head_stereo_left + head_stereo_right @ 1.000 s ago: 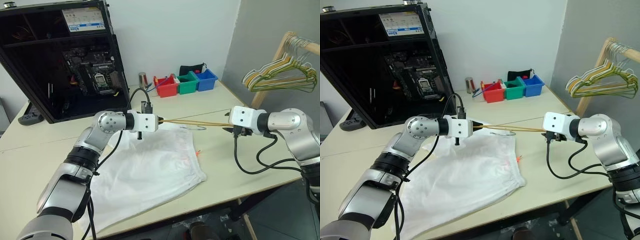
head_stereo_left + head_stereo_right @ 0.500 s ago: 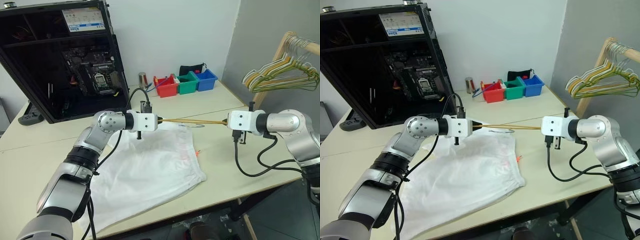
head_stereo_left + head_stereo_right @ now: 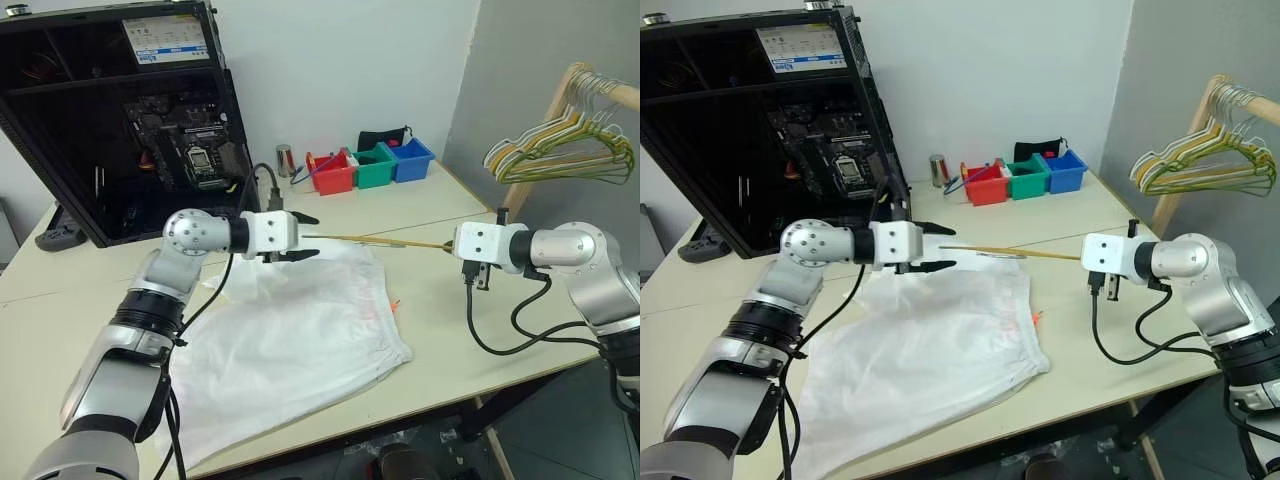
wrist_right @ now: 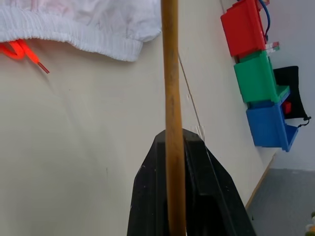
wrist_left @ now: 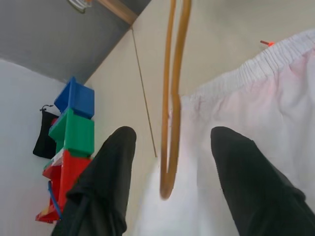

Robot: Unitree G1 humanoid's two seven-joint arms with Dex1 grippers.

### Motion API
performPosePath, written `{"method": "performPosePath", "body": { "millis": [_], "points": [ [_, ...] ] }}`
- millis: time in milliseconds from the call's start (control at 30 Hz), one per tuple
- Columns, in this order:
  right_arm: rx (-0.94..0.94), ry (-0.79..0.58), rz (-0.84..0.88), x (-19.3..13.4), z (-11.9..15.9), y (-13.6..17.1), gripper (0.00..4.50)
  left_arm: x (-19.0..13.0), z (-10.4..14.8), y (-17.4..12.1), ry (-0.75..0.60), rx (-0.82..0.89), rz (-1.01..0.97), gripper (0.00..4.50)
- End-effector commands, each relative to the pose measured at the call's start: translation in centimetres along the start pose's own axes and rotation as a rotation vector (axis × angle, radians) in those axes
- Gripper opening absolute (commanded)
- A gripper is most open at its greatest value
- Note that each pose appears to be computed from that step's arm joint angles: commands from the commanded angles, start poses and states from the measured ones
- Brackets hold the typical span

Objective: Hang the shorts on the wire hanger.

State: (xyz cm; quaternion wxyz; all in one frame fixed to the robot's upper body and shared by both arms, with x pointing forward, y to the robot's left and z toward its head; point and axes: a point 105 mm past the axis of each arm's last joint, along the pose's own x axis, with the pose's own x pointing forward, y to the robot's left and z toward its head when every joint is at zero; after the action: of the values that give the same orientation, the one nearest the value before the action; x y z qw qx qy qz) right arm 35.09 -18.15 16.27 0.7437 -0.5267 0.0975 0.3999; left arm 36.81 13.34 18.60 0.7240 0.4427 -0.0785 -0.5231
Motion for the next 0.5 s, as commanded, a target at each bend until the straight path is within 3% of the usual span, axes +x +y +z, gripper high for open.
{"method": "performPosePath", "body": {
  "millis": [33, 167, 267, 367, 433, 500],
  "points": [
    [0.144, -0.004, -0.026, -0.8, -0.9, -0.6, 0.00, -1.9, 1.8, 1.2, -0.078, -0.043, 0.013, 3.60],
    [0.381, 0.051, 0.030, -1.4, -4.0, 0.4, 0.00, -3.6, 2.3, 1.9, -0.110, -0.166, 0.021, 4.46],
    [0.635, 0.085, 0.154, -3.0, -6.1, 2.4, 0.00, -4.3, 2.5, 2.2, -0.140, -0.268, 0.058, 4.49],
    [0.776, 0.094, 0.234, -4.2, -6.7, 3.6, 0.00, -4.4, 2.8, 1.9, -0.151, -0.304, 0.087, 4.49],
    [0.925, 0.090, 0.333, -5.7, -6.8, 5.2, 0.00, -4.2, 3.1, 1.0, -0.165, -0.315, 0.103, 4.49],
    [1.175, 0.092, 0.541, -8.8, -6.5, 8.7, 0.00, -3.5, 3.4, -2.4, -0.194, -0.401, 0.096, 4.49]
  ]
}}
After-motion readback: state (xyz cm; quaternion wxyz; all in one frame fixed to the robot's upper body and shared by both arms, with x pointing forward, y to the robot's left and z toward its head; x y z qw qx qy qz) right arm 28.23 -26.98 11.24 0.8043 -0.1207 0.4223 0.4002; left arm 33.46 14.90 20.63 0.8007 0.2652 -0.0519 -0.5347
